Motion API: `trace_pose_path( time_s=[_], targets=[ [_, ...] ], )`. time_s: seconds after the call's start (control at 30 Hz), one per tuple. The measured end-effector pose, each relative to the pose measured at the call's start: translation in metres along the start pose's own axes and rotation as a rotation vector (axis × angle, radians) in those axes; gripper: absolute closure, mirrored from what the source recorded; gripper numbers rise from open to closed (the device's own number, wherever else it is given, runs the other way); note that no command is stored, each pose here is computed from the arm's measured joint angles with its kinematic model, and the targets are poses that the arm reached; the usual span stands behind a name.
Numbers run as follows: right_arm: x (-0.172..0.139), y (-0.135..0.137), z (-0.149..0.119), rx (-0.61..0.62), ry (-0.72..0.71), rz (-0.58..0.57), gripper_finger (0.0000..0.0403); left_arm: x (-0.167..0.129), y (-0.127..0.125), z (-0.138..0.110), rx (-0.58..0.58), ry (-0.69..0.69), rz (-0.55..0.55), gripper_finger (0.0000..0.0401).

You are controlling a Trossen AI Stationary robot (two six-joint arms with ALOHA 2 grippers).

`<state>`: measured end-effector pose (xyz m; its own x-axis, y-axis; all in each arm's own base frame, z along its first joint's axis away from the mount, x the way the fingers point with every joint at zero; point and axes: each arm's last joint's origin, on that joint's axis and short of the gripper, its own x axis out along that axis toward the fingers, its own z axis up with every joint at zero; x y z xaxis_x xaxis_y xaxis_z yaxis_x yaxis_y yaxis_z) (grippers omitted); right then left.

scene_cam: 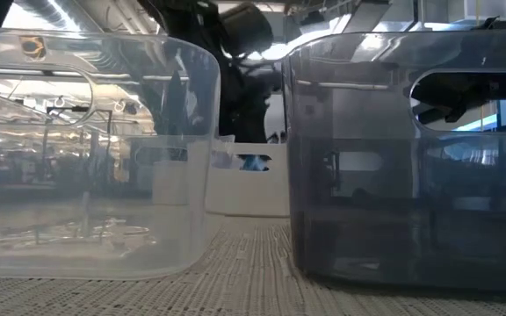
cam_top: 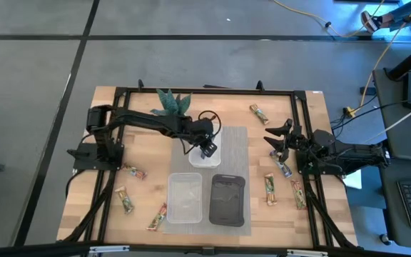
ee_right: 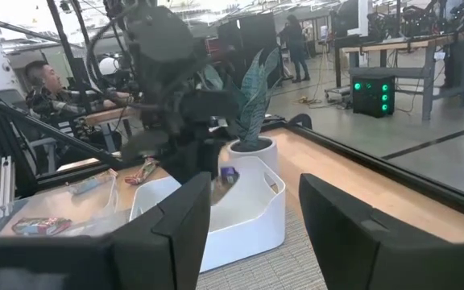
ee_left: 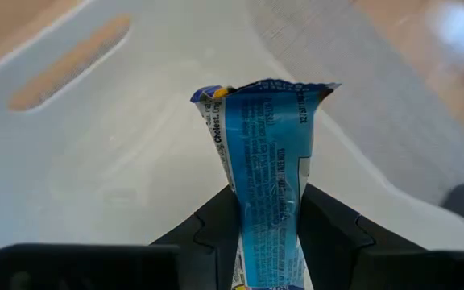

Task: Pick and place Granola Bars by type
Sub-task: Put the left blue granola bar into the white bin, then put the bottom right yellow granola bar into the black bin

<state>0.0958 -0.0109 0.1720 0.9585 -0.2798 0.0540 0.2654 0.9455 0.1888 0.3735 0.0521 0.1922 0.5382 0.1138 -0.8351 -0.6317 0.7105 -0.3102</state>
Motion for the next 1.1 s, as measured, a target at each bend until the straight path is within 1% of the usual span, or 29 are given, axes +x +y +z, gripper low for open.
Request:
trace_pose_path(
  time_s=[0.2,0.3,0.5,0.6,0.73,0.83,1.0,1.1],
  targets=[
    [0.000,0.000,0.000,0.004,-0.001,0.001,0.0210,0.003,0.007,0.004,-0.037,0.005,0.006,0.0294],
    [0.000,0.000,0.001,0.026,-0.010,0.010,0.0210,0.002,0.008,0.005,-0.049,0.002,0.003,0.0289],
    [0.000,0.001,0.006,0.051,-0.056,0.019,0.0210,0.001,0.008,0.006,-0.050,0.000,0.003,0.0250],
    [-0.001,0.002,0.011,0.078,-0.054,0.020,0.0210,-0.001,0.009,0.007,-0.058,0.001,-0.003,0.0232],
    [-0.005,0.003,0.023,0.084,-0.008,0.011,0.0210,-0.020,0.009,0.016,-0.067,-0.038,-0.050,0.0223],
    [-0.009,0.005,0.037,0.110,0.022,0.005,0.0210,-0.043,0.006,0.022,-0.037,-0.105,-0.090,0.0225],
    [-0.011,0.012,0.070,0.124,0.106,0.048,0.0210,-0.086,0.001,0.029,0.026,-0.212,-0.160,0.0226],
    [-0.005,0.018,0.092,0.154,0.203,0.035,0.0210,-0.107,-0.001,0.030,0.075,-0.268,-0.189,0.0224]
  ],
)
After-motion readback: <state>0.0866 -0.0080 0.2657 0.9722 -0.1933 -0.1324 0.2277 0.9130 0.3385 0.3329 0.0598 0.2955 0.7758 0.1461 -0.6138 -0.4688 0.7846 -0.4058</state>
